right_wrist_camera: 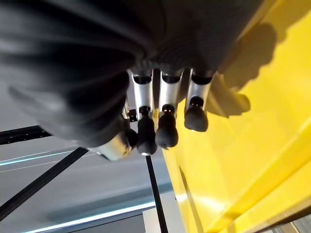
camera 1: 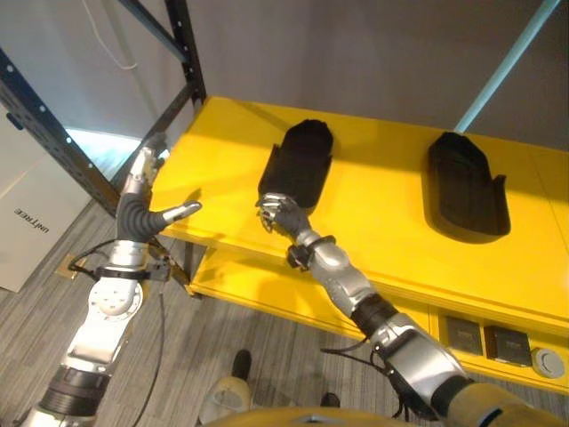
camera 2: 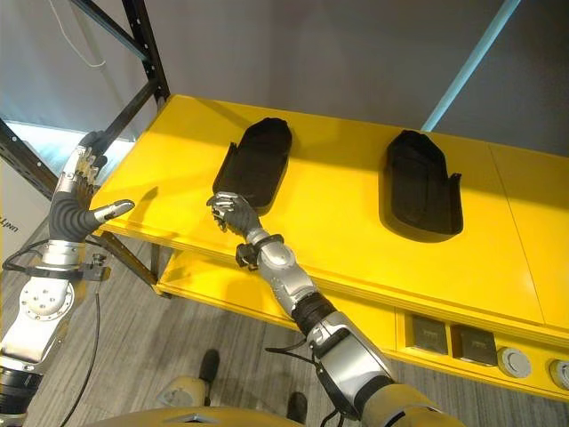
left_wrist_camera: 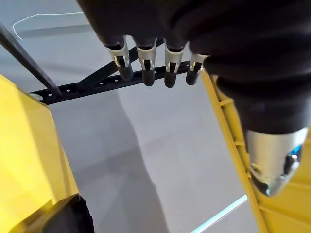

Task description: Move parts from the plastic box to the shelf.

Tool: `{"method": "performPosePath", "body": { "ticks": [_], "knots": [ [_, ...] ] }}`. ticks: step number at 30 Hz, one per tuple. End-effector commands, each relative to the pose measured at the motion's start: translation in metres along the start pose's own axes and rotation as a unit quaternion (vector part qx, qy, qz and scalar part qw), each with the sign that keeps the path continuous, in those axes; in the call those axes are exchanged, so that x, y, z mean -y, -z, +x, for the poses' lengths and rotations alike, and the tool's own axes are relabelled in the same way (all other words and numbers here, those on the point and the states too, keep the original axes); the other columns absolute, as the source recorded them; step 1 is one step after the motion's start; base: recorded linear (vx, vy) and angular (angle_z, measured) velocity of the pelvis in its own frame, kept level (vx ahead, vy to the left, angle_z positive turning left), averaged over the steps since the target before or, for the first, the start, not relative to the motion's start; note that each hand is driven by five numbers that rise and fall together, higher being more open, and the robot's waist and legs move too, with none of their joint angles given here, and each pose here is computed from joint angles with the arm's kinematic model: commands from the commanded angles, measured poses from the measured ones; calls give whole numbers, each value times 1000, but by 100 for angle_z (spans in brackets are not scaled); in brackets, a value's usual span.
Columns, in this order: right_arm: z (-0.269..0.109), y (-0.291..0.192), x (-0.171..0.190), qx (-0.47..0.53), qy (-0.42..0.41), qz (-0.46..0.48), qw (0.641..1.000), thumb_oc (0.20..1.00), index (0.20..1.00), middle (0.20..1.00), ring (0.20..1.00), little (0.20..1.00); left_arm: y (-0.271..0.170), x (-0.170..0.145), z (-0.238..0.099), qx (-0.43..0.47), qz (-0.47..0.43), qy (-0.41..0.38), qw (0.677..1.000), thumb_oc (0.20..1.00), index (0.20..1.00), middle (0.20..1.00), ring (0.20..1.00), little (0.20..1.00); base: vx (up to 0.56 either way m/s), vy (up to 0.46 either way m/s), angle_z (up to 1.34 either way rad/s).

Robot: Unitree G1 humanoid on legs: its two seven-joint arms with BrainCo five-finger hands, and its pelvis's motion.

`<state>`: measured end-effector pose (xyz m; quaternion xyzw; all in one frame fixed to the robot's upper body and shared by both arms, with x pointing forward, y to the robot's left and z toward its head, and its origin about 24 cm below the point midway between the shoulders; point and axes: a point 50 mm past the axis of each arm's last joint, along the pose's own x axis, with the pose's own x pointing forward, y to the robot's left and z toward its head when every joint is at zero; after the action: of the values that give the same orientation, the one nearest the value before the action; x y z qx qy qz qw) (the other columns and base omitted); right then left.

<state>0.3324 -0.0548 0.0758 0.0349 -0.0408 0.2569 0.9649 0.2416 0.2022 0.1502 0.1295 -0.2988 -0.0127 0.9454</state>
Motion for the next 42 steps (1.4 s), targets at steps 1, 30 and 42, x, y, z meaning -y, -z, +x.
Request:
{"method": "performPosePath", "body": {
  "ticks": [1, 30, 42],
  "knots": [
    [16, -33, 5, 57, 15, -43, 997, 200, 200, 200, 200, 200, -19, 4, 25, 69, -7, 22, 997, 1000, 1000, 1000, 1000, 1000, -20, 26, 6],
    [-176, -49, 76, 116, 230, -254, 932, 1000, 1000, 1000, 1000, 1000, -15, -5, 10, 47, 54, 13, 997, 1000, 1000, 1000, 1000, 1000, -51, 66, -37],
    [-247, 93, 94, -220, 366, -193, 883, 1000, 1000, 1000, 1000, 1000, -13, 17, 19, 71, 117, 52, 989, 1000, 1000, 1000, 1000, 1000, -22, -6, -13]
  ]
}}
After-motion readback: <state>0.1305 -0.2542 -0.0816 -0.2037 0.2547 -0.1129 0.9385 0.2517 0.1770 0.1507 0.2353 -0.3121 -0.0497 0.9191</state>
